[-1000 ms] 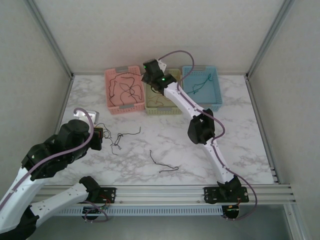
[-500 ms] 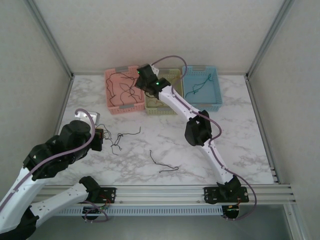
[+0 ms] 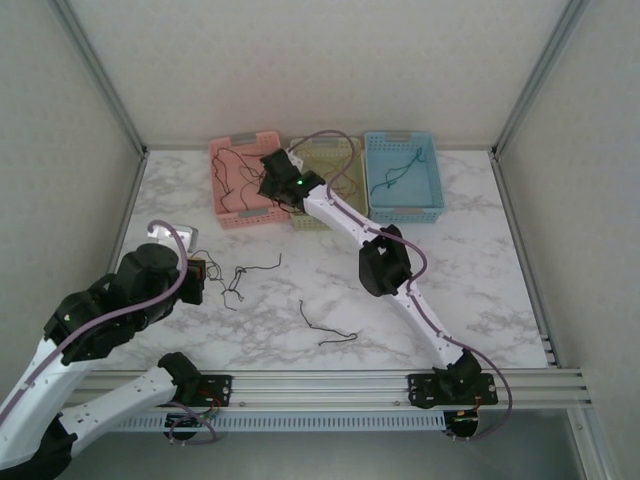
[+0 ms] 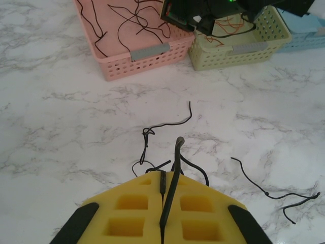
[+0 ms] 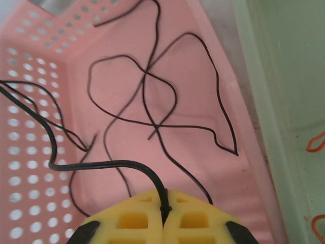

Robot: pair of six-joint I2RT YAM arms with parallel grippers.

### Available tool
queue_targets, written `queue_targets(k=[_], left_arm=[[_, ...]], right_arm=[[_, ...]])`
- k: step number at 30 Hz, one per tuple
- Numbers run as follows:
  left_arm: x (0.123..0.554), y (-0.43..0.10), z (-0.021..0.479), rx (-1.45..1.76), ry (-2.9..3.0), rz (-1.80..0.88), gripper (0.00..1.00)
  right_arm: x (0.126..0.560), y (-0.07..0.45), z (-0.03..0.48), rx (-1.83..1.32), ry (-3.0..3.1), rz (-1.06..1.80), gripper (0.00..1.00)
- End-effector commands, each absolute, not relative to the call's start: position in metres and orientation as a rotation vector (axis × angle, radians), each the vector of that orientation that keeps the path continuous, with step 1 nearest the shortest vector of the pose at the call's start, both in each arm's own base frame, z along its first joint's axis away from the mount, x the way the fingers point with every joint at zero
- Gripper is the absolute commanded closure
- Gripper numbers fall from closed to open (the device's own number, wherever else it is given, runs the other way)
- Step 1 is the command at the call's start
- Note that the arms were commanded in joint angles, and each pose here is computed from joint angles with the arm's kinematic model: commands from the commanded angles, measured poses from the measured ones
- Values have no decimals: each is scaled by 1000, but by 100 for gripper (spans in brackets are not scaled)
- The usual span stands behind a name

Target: Untangle the cables

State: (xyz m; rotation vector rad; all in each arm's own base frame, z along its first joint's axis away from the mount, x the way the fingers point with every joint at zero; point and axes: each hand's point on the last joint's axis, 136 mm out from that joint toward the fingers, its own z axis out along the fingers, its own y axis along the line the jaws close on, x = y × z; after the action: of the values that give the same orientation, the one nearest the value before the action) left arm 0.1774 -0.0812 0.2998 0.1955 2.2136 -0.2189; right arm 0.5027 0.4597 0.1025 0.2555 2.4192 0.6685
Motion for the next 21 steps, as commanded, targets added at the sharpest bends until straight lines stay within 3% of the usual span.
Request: queue_targets(k=[1, 12, 21], left_arm=[[174, -78, 300, 183, 2217, -228, 100], [176, -84, 303, 193, 2217, -244, 100], [179, -88, 304, 194, 2218, -257, 100]], right_arm=[[491, 477, 91, 204, 2454, 693, 100], [487, 484, 82, 165, 2473, 704, 99], [487, 481, 139, 114, 2397, 736, 72]])
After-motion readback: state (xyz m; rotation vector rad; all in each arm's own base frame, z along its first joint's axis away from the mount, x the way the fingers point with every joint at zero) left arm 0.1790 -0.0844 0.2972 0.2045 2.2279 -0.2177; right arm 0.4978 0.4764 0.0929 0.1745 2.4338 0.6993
